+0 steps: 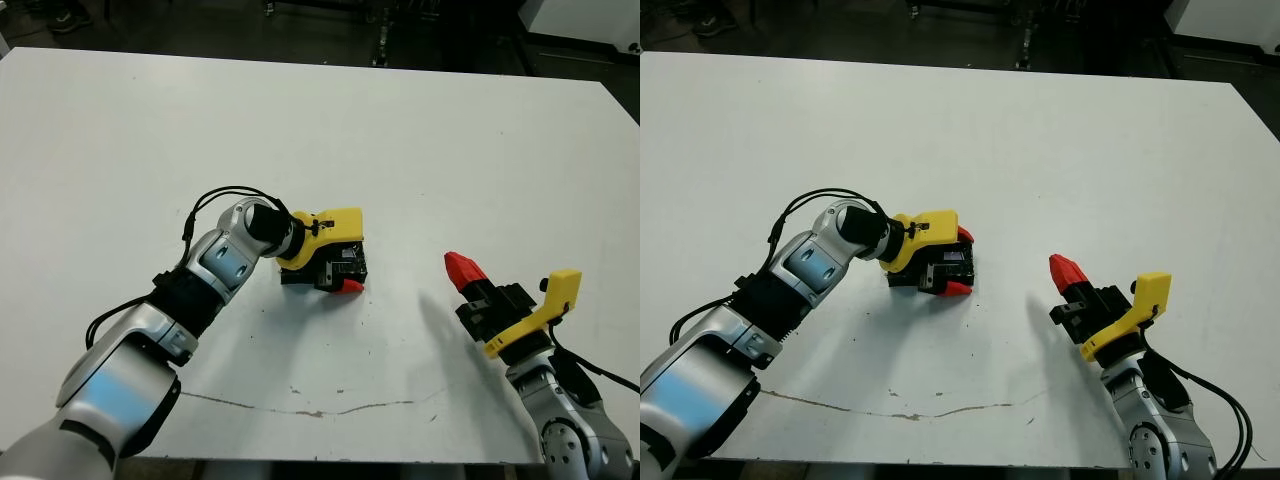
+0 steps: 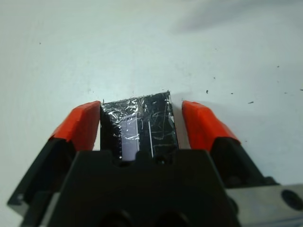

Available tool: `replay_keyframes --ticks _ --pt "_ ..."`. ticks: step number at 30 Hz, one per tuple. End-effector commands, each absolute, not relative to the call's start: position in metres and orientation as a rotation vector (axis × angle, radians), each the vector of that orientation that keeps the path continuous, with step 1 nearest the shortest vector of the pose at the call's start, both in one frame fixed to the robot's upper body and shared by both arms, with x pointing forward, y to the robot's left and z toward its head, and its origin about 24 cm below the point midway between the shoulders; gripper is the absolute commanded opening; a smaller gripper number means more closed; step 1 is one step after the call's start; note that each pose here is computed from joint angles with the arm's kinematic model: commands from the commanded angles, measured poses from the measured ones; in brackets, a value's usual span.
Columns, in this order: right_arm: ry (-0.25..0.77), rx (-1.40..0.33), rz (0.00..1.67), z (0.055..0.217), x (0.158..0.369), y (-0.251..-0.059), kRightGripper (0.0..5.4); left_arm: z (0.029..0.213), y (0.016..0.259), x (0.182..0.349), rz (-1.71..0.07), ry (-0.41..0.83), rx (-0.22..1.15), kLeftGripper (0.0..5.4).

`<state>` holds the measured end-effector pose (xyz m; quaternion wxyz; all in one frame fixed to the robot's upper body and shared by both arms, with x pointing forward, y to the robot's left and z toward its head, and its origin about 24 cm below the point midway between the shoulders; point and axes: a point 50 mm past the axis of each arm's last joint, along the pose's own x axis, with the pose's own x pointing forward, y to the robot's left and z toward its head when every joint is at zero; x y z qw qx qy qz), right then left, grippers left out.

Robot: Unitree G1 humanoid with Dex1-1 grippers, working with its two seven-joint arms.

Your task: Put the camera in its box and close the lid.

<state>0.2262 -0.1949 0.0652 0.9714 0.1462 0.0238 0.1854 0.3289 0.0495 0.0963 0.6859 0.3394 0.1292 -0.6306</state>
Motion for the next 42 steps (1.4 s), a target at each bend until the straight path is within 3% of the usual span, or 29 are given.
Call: replay_keyframes --ticks 1,8,17,20,30,35,42 --pt "0.066 0.289 0.361 0.063 0.225 -0.199 0.00 0.051 0.056 0.311 -1.464 0.463 0.720 5.22" --pt "0.062 0.289 0.368 0.063 0.224 -0.199 0.00 0.053 0.058 0.313 -1.445 0.436 0.743 5.39" --pt "0.067 0.286 0.365 0.063 0.225 -0.198 0.00 0.059 0.082 0.318 -1.390 0.392 0.615 5.39" --pt "0.066 0.288 0.364 0.063 0.225 -0.198 0.00 0.061 0.096 0.318 -1.340 0.385 0.501 5.39" --pt "0.065 0.296 0.371 0.064 0.225 -0.197 0.00 0.092 0.145 0.317 -1.210 0.332 0.356 5.39" --pt "0.070 0.291 0.371 0.064 0.225 -0.197 0.00 0.092 0.157 0.313 -1.178 0.348 0.304 5.39" --pt "0.068 0.293 0.369 0.064 0.225 -0.196 0.00 0.109 0.165 0.311 -1.121 0.297 0.234 5.39"
